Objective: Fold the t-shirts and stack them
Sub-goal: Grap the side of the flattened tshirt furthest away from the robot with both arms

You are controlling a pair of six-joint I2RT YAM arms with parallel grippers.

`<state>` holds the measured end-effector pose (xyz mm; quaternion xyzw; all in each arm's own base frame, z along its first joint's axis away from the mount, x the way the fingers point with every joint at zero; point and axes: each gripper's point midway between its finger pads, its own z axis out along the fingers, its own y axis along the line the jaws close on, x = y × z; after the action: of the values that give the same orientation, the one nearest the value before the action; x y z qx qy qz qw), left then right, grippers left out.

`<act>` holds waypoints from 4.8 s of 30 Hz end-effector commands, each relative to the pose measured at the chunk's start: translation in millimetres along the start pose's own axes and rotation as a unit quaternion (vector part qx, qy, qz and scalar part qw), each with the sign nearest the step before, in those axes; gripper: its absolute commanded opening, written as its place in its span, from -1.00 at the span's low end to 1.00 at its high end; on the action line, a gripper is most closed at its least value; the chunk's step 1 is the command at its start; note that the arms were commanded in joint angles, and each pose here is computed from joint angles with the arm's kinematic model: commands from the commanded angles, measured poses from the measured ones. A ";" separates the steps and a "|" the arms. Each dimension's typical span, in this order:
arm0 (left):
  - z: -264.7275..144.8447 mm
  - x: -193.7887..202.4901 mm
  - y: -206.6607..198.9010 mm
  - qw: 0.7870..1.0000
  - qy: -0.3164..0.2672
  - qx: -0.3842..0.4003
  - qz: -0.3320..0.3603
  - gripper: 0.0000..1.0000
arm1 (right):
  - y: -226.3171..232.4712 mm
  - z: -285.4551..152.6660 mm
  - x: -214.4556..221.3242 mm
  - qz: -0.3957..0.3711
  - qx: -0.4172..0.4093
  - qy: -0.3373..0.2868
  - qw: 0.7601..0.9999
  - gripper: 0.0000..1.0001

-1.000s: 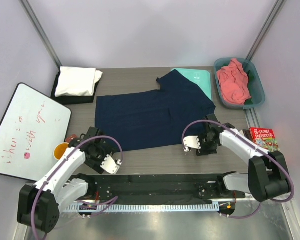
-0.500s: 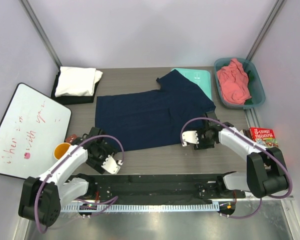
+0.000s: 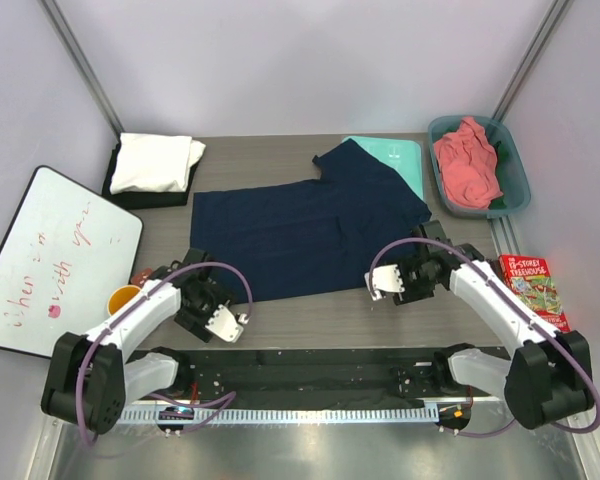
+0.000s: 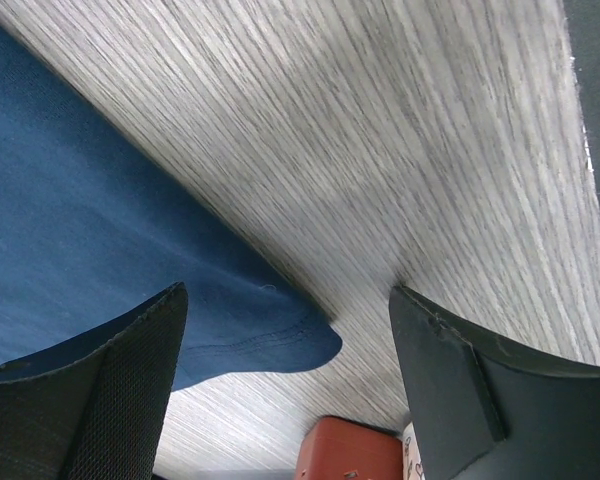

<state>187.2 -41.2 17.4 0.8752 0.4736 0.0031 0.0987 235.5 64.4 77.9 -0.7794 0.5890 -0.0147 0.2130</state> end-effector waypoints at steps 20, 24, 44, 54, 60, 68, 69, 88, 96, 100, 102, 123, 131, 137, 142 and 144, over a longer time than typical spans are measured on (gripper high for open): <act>0.5 -4.1 17.7 1.000 -0.001 -0.013 0.000 0.59 | -19.1 25.0 15.1 0.007 0.046 0.017 0.999 0.15; -0.2 -5.1 20.6 1.000 -0.002 -0.013 -0.002 0.59 | -27.0 13.7 8.7 0.007 0.072 0.006 0.997 0.16; 8.9 -0.8 18.4 1.000 0.010 0.027 -0.012 -0.73 | -19.8 73.5 63.0 0.060 0.057 0.072 0.994 0.14; 0.2 -1.1 5.6 0.997 0.013 0.062 -0.032 -1.00 | -8.5 62.7 69.2 0.051 0.044 0.082 0.994 -0.56; -15.7 -5.0 -11.1 0.995 0.013 0.088 -0.035 -1.00 | 7.6 49.0 62.1 0.041 0.021 0.074 0.996 -0.77; -28.2 -14.8 -41.2 0.994 0.001 0.109 -0.011 -1.00 | 46.0 26.6 45.6 0.014 -0.048 0.051 0.997 -0.81; -30.3 -17.9 -48.3 0.993 -0.006 0.121 -0.012 -1.00 | 49.1 24.3 43.0 0.008 -0.053 0.046 0.998 -0.81; -112.4 -3.7 67.3 0.984 0.023 -0.114 -0.134 0.62 | -59.8 -37.3 1.0 0.210 0.044 -0.045 0.976 0.16; -120.2 87.8 219.6 0.873 0.019 -0.263 -0.410 0.58 | -225.9 -10.8 32.4 0.443 0.202 -0.108 0.866 0.17; -105.9 139.2 246.8 0.829 0.020 -0.266 -0.491 0.57 | -312.5 0.6 64.3 0.536 0.247 -0.128 0.797 0.15; -115.9 163.2 260.3 0.814 0.019 -0.285 -0.506 0.58 | -327.3 32.4 89.0 0.573 0.236 -0.120 0.775 0.14; -30.3 161.5 241.6 0.925 0.013 -0.156 -0.346 0.51 | -381.0 120.1 43.5 0.553 0.193 -0.181 0.790 0.13; -30.4 161.3 241.7 0.930 0.014 -0.158 -0.333 0.51 | -391.4 148.8 40.7 0.544 0.231 -0.150 0.793 0.11; -33.8 158.9 240.3 0.933 0.013 -0.160 -0.321 0.50 | -412.1 128.6 45.1 0.536 0.268 -0.163 0.784 0.09; -28.5 160.2 237.7 0.936 0.017 -0.154 -0.317 0.50 | -420.0 120.3 42.8 0.523 0.280 -0.178 0.785 0.09; -27.7 160.8 237.8 0.936 0.018 -0.154 -0.316 0.49 | -417.5 125.9 46.5 0.522 0.280 -0.170 0.787 0.09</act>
<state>465.8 -25.9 63.2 0.6460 0.7334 0.0557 0.2042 647.1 151.3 61.3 -0.2526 0.8559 0.0803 0.4440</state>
